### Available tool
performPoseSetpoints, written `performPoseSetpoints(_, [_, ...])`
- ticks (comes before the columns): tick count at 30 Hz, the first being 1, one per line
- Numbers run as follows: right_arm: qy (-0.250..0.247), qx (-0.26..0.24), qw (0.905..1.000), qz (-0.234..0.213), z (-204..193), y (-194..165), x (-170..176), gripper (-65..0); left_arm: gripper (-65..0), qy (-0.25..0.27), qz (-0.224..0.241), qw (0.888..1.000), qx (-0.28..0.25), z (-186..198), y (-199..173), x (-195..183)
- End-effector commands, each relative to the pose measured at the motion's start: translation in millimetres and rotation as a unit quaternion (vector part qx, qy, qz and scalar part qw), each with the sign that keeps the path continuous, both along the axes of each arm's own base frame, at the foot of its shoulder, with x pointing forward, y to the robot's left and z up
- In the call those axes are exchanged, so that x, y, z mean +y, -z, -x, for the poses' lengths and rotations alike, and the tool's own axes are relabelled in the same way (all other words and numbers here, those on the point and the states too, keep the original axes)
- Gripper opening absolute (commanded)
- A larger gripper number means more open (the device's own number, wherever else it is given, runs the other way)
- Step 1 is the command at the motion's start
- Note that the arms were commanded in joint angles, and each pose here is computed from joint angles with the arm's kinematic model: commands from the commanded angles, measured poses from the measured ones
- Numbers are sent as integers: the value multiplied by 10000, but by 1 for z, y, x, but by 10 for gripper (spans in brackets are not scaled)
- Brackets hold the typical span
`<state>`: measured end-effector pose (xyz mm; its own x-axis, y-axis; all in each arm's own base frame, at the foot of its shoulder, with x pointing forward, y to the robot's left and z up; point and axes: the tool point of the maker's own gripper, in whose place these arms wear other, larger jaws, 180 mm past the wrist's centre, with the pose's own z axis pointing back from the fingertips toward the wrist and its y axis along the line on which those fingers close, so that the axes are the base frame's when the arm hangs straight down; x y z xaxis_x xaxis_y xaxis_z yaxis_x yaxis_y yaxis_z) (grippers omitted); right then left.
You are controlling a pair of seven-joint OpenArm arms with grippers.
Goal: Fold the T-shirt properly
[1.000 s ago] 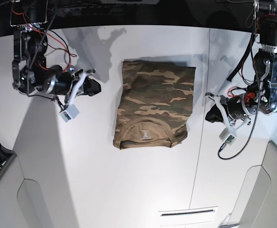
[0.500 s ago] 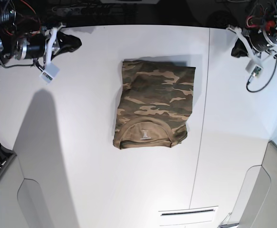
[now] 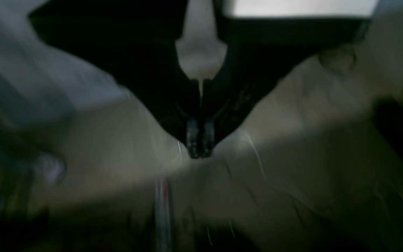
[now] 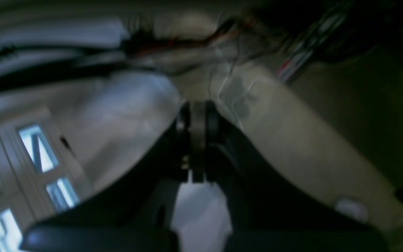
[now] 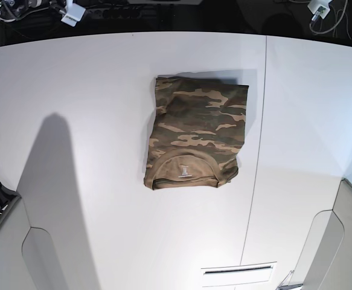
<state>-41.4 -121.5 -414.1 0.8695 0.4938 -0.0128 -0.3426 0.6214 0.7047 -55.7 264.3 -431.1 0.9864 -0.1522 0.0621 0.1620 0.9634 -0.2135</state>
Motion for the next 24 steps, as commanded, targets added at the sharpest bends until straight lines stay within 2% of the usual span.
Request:
performPoseSetpoints(1, [-118,120,9998,88,15,3,-3,-650,-650,-9,-3,9998,197,14,4,3])
performPoseSetpoints(4, [-301,388,9980,389,51,22,-6,-650,-650,-208,21,9984,517,46,28,3])
performPoseSetpoints(7, [-420,585,9961,516,81,40,-8,-650,-650,-232,-185,9983,509,68,52,5])
performPoseSetpoints(10, [-493,557,9951,659,103,59,-12,-650,-650,13,-187,9968,772,80,75,-1])
performPoseSetpoints(14, [-1053,694,9857,1121,125,84,-28,-650,-650,33,-31,9950,1000,80,101,-15])
performPoseSetpoints(16, [-967,824,9834,1295,127,96,-31,-650,-650,-51,-45,9938,1112,80,113,-20])
performPoseSetpoints(21, [-755,984,9793,1596,110,123,-43,-650,-650,-335,-468,9875,1470,72,142,-27])
performPoseSetpoints(24, [-643,1004,9763,1805,92,136,-56,-650,-650,-366,-365,9866,1545,66,154,-45])
